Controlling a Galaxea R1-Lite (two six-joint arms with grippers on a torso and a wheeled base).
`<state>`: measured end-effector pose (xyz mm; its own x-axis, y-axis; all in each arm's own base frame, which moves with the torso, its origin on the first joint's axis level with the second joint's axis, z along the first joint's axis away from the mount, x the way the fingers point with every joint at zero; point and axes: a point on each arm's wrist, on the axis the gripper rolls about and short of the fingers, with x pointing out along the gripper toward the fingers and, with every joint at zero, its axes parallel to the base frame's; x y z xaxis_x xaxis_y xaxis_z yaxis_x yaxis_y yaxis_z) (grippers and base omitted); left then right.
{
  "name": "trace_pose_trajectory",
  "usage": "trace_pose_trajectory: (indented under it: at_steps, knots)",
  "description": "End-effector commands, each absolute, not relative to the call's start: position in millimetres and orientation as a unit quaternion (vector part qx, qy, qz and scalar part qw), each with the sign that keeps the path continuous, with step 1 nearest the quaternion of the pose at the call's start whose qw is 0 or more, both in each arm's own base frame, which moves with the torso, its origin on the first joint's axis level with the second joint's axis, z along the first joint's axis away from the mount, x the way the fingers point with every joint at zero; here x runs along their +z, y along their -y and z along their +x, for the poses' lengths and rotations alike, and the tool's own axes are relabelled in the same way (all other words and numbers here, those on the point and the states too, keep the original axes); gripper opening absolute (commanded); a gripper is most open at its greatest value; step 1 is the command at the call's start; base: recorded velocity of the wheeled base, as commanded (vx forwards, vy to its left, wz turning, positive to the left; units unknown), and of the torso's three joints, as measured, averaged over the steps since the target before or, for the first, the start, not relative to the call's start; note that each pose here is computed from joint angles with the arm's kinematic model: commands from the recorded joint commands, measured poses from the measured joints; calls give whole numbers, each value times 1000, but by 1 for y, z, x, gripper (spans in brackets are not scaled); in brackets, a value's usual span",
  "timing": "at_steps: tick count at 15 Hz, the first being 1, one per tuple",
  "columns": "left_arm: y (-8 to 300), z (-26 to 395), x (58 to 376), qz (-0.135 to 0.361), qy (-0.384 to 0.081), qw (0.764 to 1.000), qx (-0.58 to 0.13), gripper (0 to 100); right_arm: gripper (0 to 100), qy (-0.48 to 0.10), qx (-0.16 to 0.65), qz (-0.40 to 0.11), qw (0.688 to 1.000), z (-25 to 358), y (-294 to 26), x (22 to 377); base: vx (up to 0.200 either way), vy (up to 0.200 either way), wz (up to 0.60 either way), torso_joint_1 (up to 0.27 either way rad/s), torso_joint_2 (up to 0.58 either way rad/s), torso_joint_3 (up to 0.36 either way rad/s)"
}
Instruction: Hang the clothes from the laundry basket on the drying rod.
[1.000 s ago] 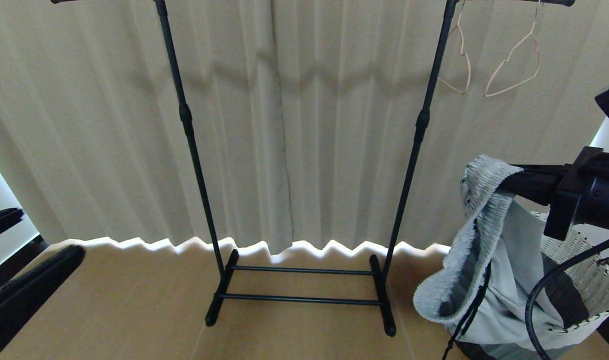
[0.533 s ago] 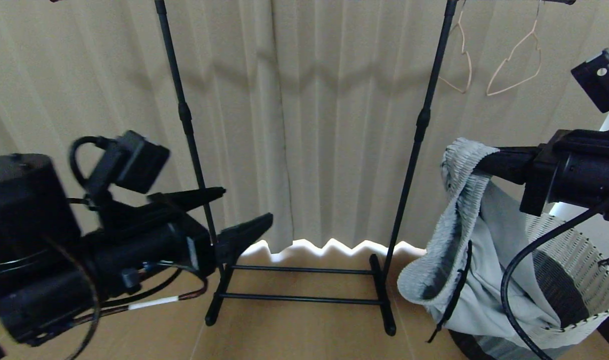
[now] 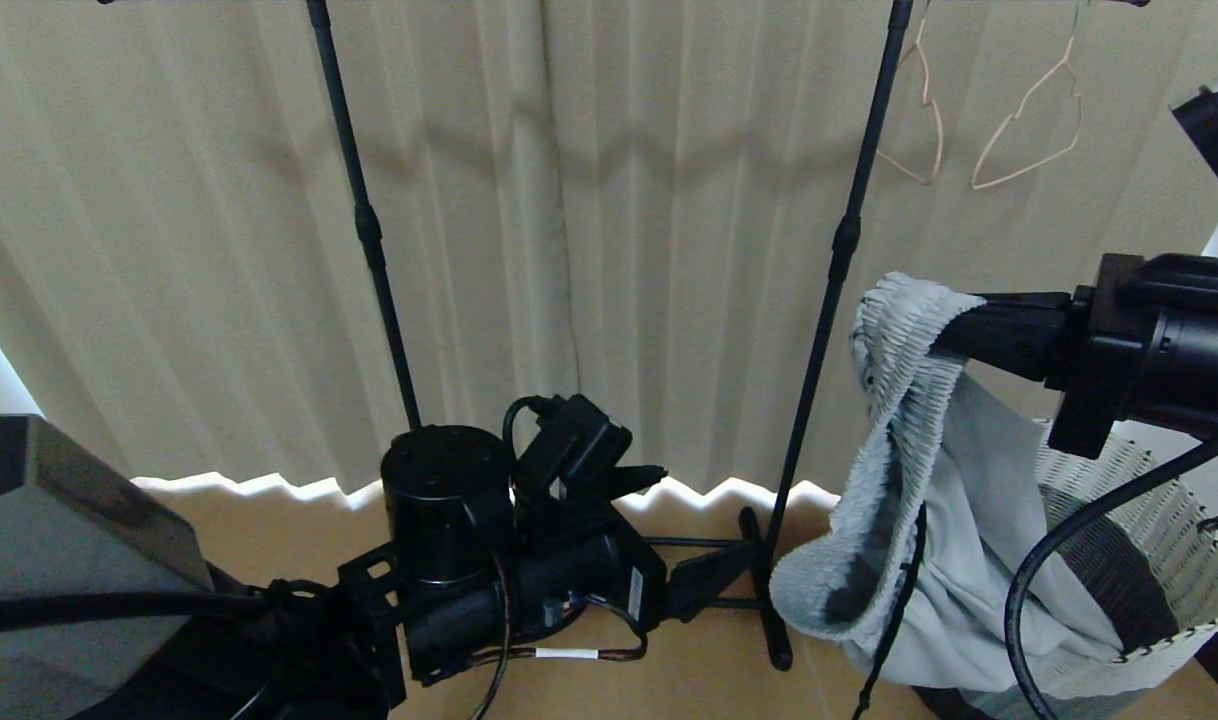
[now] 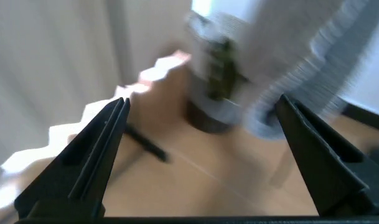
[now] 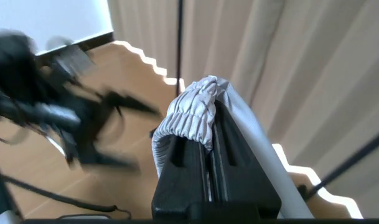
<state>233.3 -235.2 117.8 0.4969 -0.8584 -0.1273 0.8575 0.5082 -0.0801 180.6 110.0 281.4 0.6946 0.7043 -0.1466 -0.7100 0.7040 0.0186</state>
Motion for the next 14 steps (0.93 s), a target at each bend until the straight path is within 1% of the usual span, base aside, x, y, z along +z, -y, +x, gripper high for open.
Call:
trace_pose_trajectory:
  at_steps: [1,3,4,5,7,11,12,14]
  knots:
    - [243,234,105,1,-92,860,-502,100,0,-67,392,-20,917,178,-112,283,0,0,0,0,0,0]
    - [250,238,106,-1,-85,847,-524,100,0,-56,410,-2,910,173,-118,289,0,0,0,0,0,0]
    - [250,239,106,-1,-84,848,-524,100,0,-55,411,-2,910,172,-119,290,0,0,0,0,0,0]
    - [256,243,112,-4,-70,845,-529,100,0,-31,433,15,901,167,-127,296,0,0,0,0,0,0]
    - [257,244,113,-6,-68,835,-546,100,0,-20,444,17,895,165,-132,299,0,0,0,0,0,0]
    - [258,250,106,-5,-75,835,-545,100,0,-16,446,19,895,163,-132,301,0,0,0,0,0,0]
    - [258,249,105,-5,-77,836,-544,0,0,-14,446,19,895,163,-132,302,0,0,0,0,0,0]
    - [257,248,105,-3,-74,837,-543,0,0,-14,445,20,895,164,-132,303,0,0,0,0,0,0]
